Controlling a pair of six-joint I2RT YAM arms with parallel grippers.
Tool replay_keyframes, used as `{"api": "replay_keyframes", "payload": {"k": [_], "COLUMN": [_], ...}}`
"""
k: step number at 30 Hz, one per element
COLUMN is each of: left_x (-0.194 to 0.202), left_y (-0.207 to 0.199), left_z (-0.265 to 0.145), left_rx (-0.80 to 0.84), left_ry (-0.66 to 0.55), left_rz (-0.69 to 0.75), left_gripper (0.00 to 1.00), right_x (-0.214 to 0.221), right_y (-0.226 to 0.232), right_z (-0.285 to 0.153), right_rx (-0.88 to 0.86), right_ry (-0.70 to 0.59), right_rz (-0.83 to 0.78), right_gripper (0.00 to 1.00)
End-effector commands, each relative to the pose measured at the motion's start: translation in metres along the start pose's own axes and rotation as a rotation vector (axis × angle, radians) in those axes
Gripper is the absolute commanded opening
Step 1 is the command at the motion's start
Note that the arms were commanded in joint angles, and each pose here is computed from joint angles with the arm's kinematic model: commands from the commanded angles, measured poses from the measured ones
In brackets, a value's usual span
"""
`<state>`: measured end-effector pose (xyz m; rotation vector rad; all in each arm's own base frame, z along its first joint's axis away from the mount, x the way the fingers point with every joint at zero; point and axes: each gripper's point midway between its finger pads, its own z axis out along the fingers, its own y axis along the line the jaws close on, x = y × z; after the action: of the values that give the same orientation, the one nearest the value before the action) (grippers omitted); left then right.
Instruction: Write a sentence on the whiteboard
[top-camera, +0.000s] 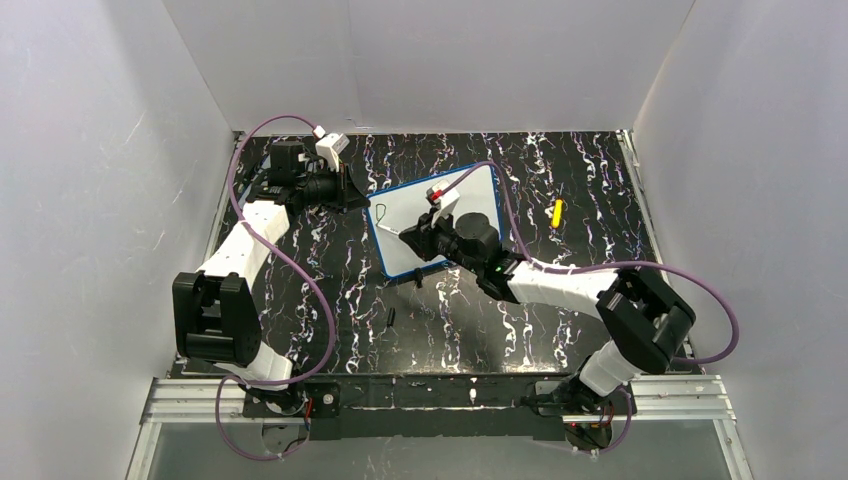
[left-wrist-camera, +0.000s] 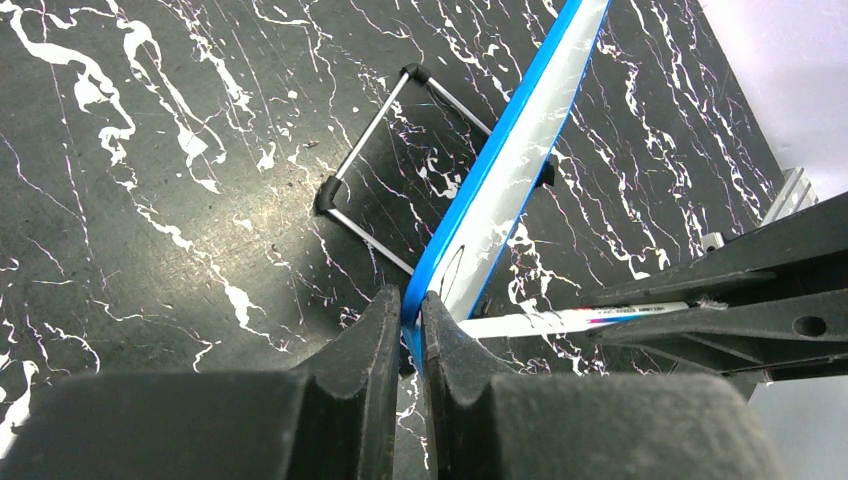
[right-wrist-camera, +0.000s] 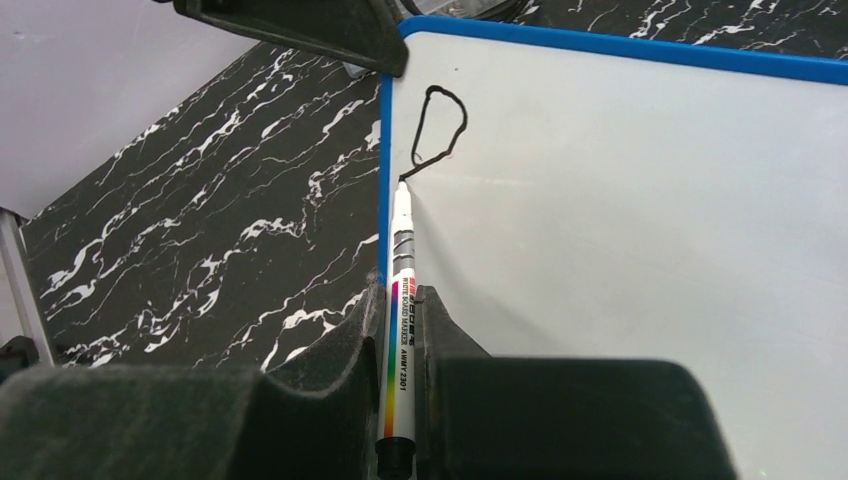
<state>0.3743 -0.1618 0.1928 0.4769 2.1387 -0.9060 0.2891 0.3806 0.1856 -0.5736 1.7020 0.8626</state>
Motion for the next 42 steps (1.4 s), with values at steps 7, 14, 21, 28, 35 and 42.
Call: {"api": "replay_keyframes", "payload": {"k": [7, 14, 21, 28, 35, 42], "left_x": [-0.004, -0.004, -0.004, -0.004, -0.004, -0.004], "left_y": [-0.015, -0.016, -0.016, -0.016, -0.017, -0.017], "left_z": [-0.010, -0.010, -0.010, -0.010, -0.010, -0.010], "left_rx": [0.024, 0.026, 0.027, 0.029, 0.030, 0.028], "left_ry": [-0.015, -0.016, -0.016, -0.016, -0.017, -0.018], "left_rz": [0.026, 0.026, 0.026, 0.026, 0.028, 0.028], "left_gripper": [0.00, 0.00, 0.00, 0.00, 0.00, 0.00], "right_x": [-0.035, -0.053, -0.054, -0.050, -0.043, -0.038], "right_y": [0.009, -0.003, -0.007, -0.011, -0.015, -0.026], "right_z": [-0.003, -0.019, -0.012, -0.007, -0.003, -0.012], "right_rx": [-0.014, 0.062, 0.079, 0.091, 0.102, 0.157], "right_ry": [-0.110, -0.177, -0.174, -0.165, -0.150, -0.143], "right_rz": [-0.012, -0.024, -0.042, -0.042, -0.040, -0.037], "right_gripper": [0.01, 0.01, 0.01, 0.01, 0.01, 0.01]}}
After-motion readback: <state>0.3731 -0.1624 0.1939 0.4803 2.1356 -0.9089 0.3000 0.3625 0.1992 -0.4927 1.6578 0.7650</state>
